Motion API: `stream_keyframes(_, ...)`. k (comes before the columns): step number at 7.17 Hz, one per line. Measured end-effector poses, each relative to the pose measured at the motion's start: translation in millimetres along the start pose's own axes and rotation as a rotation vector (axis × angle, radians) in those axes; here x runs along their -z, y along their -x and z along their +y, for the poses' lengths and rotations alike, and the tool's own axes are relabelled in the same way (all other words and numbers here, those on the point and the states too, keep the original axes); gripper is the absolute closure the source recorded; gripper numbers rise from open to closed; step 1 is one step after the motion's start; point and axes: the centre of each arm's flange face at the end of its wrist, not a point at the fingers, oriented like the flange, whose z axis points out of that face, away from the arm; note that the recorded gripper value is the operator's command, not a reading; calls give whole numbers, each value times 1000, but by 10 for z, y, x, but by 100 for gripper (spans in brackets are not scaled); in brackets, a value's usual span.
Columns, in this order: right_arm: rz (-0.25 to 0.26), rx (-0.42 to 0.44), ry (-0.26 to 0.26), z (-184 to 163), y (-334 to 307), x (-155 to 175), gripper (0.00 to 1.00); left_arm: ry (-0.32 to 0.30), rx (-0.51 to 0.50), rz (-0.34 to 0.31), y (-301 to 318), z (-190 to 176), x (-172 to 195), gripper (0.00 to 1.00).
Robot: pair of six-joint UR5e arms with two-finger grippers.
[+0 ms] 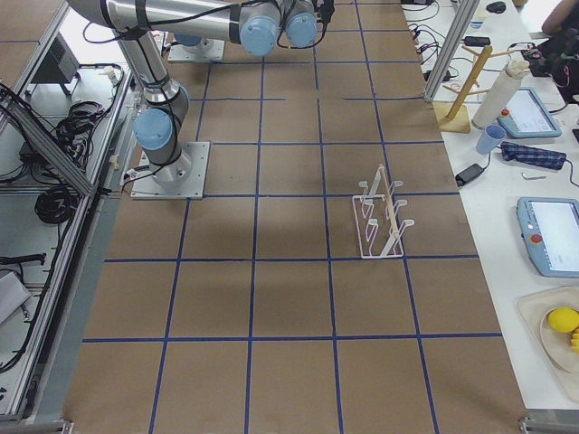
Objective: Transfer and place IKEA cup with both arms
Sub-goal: 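Open the right gripper and withdraw while the left carries the cup to the tray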
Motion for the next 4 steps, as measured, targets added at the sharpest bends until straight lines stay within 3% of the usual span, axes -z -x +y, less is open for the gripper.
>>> stream_keyframes(1,0,-1,0,1,2,0,3,0,-2,0,-13,8,1,100)
stream_keyframes(4,-1,-15,-3,-12,-4,8,0,-1,-9,0,-40,42,1,100)
